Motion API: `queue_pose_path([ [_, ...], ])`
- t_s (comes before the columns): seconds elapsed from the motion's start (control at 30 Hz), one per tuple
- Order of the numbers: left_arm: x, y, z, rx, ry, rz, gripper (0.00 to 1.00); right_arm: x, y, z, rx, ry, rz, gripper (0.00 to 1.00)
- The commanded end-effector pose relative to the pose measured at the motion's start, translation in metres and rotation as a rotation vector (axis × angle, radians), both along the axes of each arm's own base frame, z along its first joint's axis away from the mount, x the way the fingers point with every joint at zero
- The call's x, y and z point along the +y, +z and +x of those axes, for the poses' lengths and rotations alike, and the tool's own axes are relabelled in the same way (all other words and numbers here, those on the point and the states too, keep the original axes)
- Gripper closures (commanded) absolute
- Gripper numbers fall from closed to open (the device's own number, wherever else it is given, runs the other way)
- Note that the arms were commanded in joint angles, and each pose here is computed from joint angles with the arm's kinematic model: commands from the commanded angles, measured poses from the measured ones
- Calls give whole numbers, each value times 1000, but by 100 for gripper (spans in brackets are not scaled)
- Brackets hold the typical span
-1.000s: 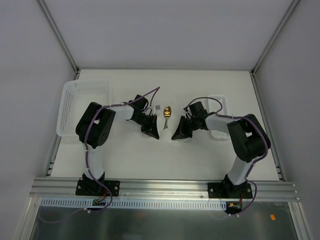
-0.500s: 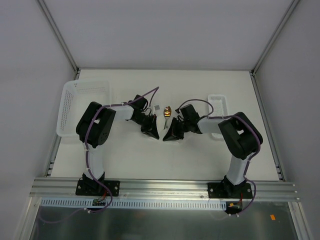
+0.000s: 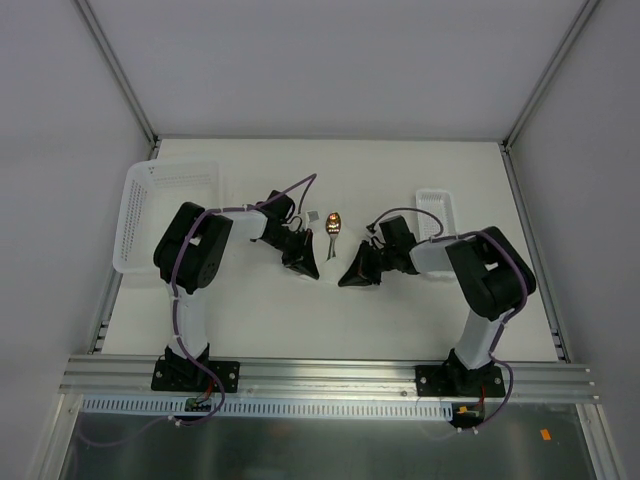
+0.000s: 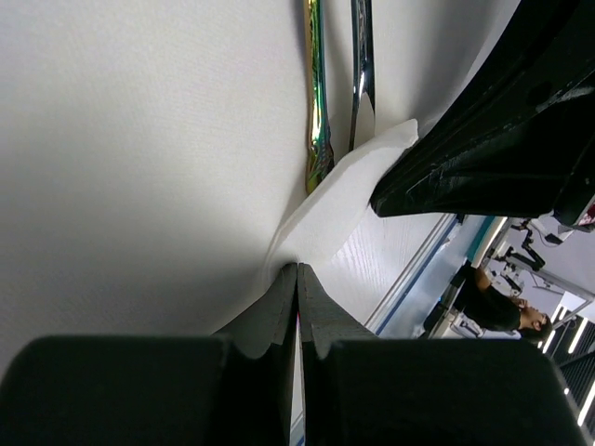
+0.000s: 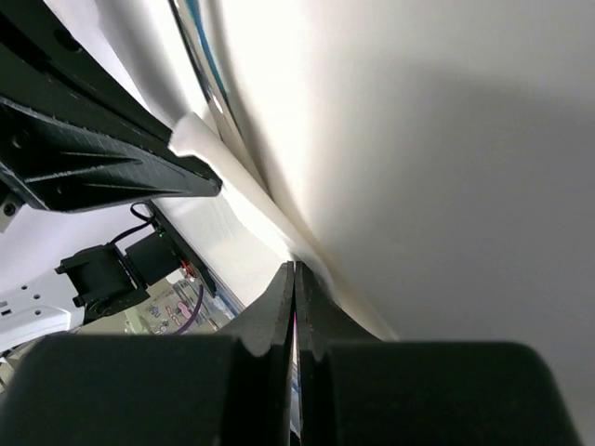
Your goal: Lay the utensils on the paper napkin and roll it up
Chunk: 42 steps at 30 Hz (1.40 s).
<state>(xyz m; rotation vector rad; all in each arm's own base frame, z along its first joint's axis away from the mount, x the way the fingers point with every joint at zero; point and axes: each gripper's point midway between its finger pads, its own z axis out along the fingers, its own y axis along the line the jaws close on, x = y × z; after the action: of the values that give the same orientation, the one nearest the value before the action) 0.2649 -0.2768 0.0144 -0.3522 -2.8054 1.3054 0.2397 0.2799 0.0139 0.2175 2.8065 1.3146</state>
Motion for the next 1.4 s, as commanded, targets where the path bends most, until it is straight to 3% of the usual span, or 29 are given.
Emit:
queue_pose_path([
  [0.0, 19, -26, -1, 22, 27, 100, 100, -21, -9, -10, 4, -10, -54, 100],
  [0.53, 25, -31, 0, 32, 40, 108, 100, -65, -24, -10, 72, -113, -64, 100],
  [1.03, 38, -24, -3, -14, 20, 159, 100, -85, -30, -9, 105, -81, -216, 100],
  [1.37, 36, -28, -6, 48, 37, 147, 100, -64, 14, 17, -51, -72, -119, 94],
])
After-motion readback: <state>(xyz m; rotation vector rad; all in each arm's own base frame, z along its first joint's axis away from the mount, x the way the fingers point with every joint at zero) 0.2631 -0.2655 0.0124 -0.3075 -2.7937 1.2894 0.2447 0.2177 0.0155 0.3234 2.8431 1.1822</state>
